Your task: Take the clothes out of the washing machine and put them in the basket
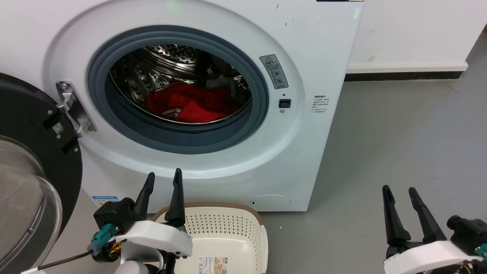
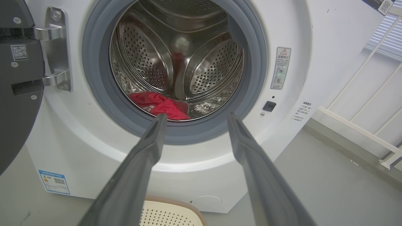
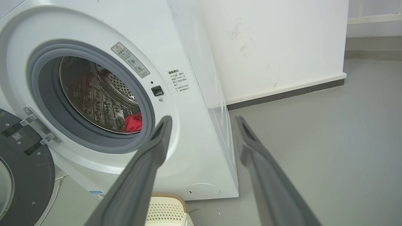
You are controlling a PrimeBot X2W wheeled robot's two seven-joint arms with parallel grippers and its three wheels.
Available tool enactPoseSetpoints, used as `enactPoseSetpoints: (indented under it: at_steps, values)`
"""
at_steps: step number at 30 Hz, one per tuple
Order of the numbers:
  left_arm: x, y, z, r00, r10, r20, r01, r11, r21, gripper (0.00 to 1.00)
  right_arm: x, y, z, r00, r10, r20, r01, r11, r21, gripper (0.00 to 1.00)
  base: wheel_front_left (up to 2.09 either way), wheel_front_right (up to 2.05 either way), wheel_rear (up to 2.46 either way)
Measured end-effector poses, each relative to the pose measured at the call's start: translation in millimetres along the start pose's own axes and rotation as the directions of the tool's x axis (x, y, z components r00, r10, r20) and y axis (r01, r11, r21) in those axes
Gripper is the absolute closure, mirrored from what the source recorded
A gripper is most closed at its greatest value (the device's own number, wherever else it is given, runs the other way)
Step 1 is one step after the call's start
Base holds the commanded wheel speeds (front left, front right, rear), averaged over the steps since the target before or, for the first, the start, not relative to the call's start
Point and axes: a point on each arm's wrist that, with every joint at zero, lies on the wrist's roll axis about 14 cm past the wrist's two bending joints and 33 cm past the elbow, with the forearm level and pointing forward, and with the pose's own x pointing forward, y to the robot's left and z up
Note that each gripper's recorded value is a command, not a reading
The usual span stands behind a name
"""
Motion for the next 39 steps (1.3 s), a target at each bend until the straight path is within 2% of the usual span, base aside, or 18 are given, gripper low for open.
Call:
enactPoseSetpoints:
  at_steps: [18,39]
  values:
    - [-2.1,-3.2,3.0,0.999,-0.019,0.029,0.014,0.986,0.168,0.0,-1.6,7.0,2.2,0.999,0.033,-0.001,-0.033,0.983,-0.181,0.0,0.0,0.0,0.0]
    - [-4.0,-7.2,4.1,0.998,-0.044,0.055,0.026,0.954,0.299,0.0,-6.3,13.9,2.2,0.998,0.065,-0.013,-0.065,0.933,-0.354,0.0,0.0,0.0,0.0]
